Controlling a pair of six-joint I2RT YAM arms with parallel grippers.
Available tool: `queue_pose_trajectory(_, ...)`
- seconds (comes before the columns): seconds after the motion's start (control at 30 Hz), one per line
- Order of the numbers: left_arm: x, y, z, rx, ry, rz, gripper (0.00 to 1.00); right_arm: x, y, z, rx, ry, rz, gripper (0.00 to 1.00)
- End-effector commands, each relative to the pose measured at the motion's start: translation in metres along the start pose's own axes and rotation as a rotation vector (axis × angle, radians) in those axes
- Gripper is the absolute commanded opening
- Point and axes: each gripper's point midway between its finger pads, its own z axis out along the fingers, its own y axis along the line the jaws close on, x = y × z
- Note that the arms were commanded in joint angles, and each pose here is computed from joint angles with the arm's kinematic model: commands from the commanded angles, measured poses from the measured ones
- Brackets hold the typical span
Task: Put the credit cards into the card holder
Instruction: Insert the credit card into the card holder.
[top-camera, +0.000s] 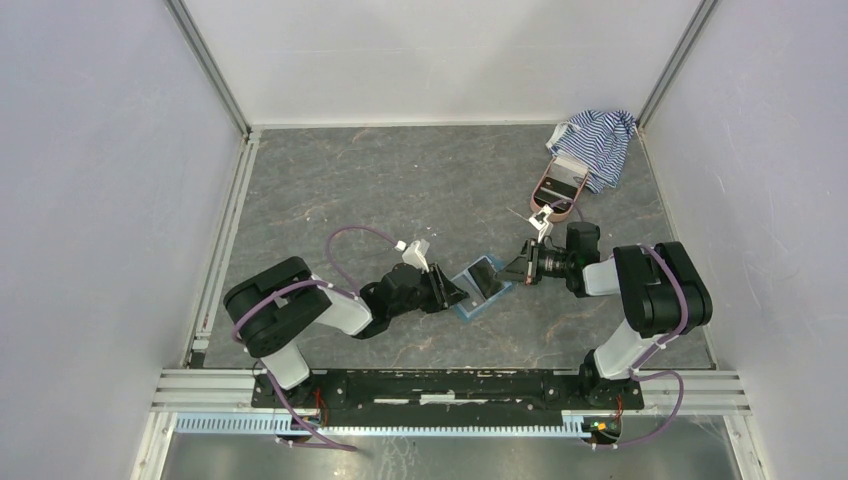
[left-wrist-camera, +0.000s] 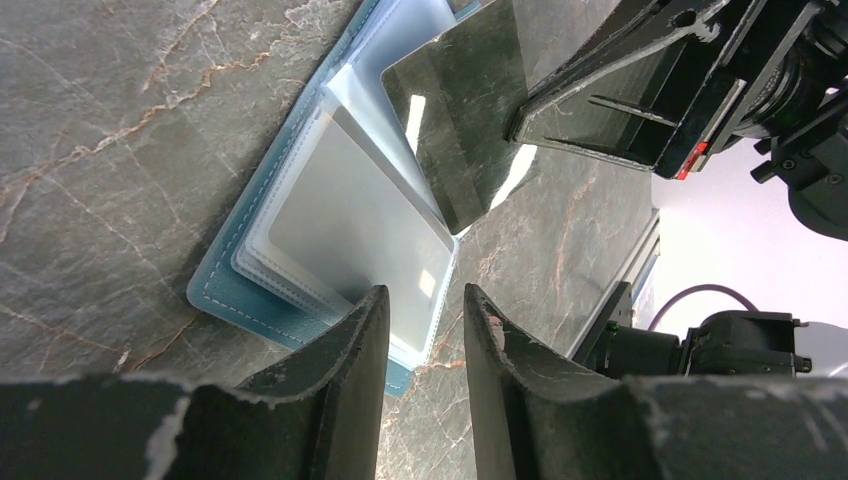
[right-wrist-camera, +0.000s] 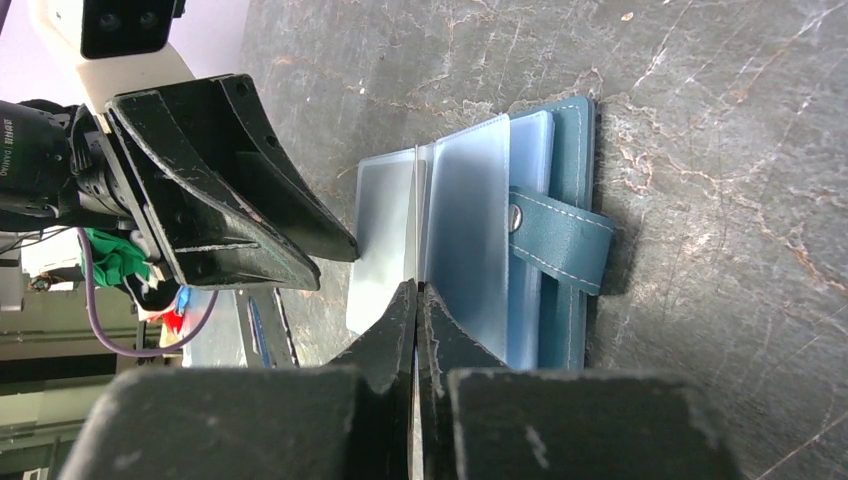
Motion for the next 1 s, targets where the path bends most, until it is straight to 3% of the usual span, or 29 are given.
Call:
queue_pose_trajectory(0.0,-0.005,-0.011,0.005,0.037,-0.017,0.012,0.4,-0.012,0.004,0.002,-0.026,-0.022,-0.035,0.0)
queue_pose_trajectory(0.97,0.002,0.009,0.002,-0.019,-0.001,0.001,0.35,0.002,0.0,0.007,-0.016,0.008,-0.01,0.0)
